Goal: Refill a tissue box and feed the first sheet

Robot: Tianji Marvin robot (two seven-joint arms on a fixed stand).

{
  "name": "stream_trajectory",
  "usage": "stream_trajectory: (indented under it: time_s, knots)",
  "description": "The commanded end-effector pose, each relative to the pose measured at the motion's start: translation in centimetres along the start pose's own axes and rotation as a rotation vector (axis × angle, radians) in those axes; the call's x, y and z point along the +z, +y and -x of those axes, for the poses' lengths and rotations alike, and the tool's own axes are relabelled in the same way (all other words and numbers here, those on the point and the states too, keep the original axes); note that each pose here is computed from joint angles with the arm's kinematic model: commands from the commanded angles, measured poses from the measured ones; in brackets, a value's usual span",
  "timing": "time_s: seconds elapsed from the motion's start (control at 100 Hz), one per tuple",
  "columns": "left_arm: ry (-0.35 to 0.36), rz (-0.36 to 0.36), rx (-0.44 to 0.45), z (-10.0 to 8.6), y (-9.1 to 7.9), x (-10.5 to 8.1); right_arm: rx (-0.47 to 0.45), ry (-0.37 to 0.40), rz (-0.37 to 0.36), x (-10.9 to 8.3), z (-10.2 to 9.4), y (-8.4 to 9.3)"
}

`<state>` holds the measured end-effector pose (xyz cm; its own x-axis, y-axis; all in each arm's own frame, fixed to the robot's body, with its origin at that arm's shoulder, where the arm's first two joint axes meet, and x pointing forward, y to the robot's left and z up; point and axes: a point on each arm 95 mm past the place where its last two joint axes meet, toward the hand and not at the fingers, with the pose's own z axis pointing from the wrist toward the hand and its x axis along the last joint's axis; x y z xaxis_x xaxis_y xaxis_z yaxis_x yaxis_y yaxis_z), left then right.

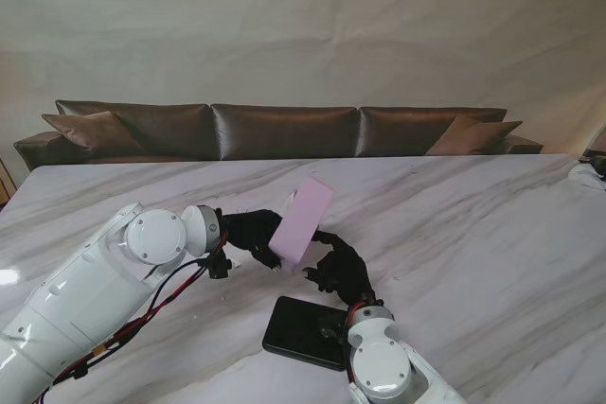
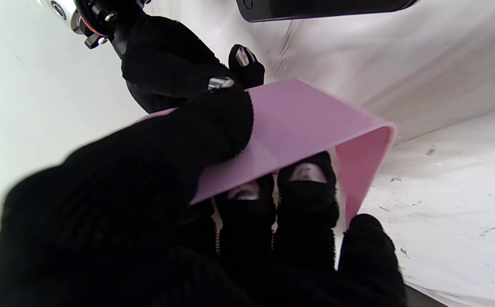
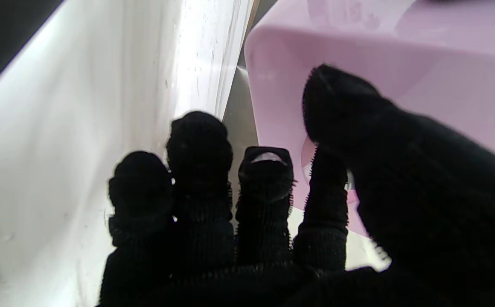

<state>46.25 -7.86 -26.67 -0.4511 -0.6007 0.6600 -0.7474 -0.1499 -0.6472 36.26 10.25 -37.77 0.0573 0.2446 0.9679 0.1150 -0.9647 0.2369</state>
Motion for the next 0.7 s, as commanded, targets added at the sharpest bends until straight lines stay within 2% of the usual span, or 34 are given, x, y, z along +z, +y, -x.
stream_trajectory:
  time_s: [0.0,0.44,0.69]
  knots:
    - [0.004,0.015,0.002,-0.27,0.09,-0.02,0.009,-0.002,-0.013,-0.06,-0.07,-0.25]
    - [0.003,0.019,0.007,-0.53,-0.08,-0.03,-0.010,-0.052,0.039,0.04,0.09,0.49]
    - [0.005,0.030,0.002,-0.56,0.09,0.18,0.001,-0.024,0.010,0.39,-0.39,0.44]
